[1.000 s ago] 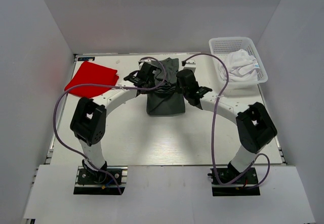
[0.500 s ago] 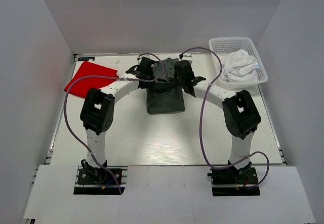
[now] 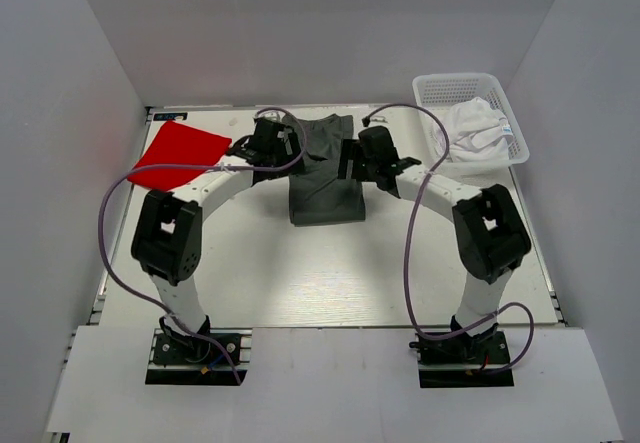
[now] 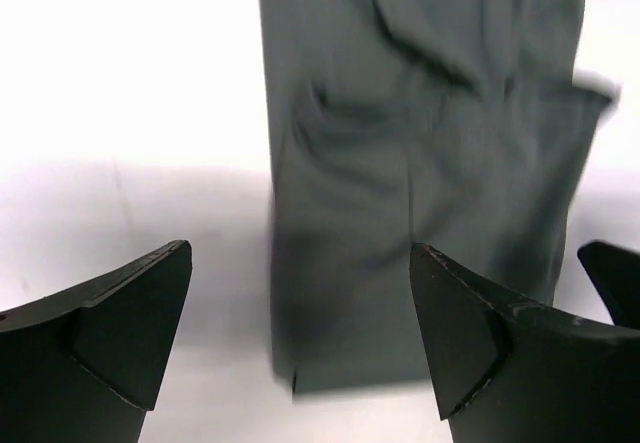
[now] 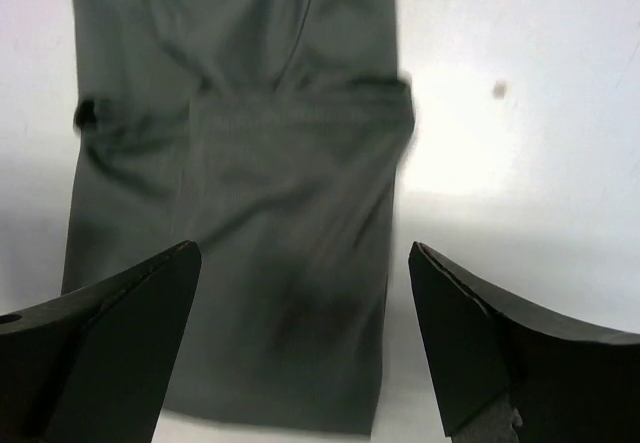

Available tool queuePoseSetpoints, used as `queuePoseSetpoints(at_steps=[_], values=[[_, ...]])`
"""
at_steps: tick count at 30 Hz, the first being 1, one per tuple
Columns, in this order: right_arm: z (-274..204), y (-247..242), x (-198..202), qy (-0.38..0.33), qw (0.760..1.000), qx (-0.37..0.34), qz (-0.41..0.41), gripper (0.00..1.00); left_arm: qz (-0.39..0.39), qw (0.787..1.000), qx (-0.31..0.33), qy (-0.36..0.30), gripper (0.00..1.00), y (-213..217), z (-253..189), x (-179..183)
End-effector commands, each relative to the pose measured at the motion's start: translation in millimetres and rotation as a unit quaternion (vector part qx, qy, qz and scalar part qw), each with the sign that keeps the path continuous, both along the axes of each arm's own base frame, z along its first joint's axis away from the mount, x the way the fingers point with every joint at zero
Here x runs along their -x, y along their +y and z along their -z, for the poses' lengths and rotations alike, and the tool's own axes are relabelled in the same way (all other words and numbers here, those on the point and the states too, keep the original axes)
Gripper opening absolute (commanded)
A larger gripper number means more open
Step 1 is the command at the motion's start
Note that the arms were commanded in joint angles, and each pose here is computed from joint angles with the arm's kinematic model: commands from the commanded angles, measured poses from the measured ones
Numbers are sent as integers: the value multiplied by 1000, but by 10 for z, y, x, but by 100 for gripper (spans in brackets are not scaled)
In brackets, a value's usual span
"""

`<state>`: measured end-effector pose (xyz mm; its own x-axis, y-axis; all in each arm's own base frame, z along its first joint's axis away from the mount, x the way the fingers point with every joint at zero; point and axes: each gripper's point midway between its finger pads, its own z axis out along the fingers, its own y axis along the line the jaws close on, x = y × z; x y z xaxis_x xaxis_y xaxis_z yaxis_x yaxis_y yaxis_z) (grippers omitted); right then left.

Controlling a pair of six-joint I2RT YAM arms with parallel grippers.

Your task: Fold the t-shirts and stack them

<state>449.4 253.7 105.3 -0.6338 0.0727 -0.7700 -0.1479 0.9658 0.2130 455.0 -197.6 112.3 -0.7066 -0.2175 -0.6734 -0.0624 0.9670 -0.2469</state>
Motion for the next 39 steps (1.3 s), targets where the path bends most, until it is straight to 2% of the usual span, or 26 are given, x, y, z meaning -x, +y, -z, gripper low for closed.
queuePoseSetpoints(at_steps=[1,2,4,5,7,12,13,15,16,18,19,23,26,28,30,32,33,34,38,39], values=[[-209,84,295,-11,998,-52,-43,90,55,997,54,-17,100,-224,-178,284],[-159,22,385,-4,998,-50,-43,90,68,995,65,13,100,-258,0,434],[-141,-18,539,7,997,-52,-49,90,76,994,76,24,100,-285,24,586],[-25,-62,632,22,997,-47,-50,90,79,992,79,50,100,-260,187,740],[10,-101,772,34,996,-55,-56,90,82,991,91,55,100,-274,273,813],[227,-193,913,55,996,-56,-40,86,79,990,93,71,84,-243,426,923],[271,-187,920,60,996,-55,-41,85,78,990,89,81,75,-227,508,953],[319,-139,922,67,995,-57,-53,80,78,990,88,83,71,-232,558,944],[350,-114,939,73,994,-58,-59,77,77,989,85,90,64,-228,619,952],[444,-98,923,86,993,-52,-64,69,79,988,85,101,59,-244,715,962],[553,-101,930,99,992,-46,-62,66,79,988,85,101,51,-244,715,962],[700,-119,973,122,990,-42,-56,52,85,985,87,120,38,-241,824,1057],[778,-150,1019,133,989,-41,-50,42,86,983,87,136,36,-231,911,1201],[835,-167,1072,143,988,-42,-49,31,83,983,89,138,33,-221,954,1229],[842,-153,1104,147,987,-46,-51,18,79,982,86,145,23,-223,1005,1292],[839,-122,1147,152,985,-52,-65,17,85,982,88,141,17,-261,1019,1310],[792,-64,1179,153,983,-60,-86,17,89,981,92,146,9,-304,1045,1370],[807,-59,1190,155,982,-60,-91,12,89,981,92,147,2,-292,1078,1392],[817,-112,1305,170,979,-50,-98,0,86,983,87,138,0,-313,1008,1406],[790,-130,1341,170,979,-48,-98,0,90,982,84,143,0,-318,997,1479]])
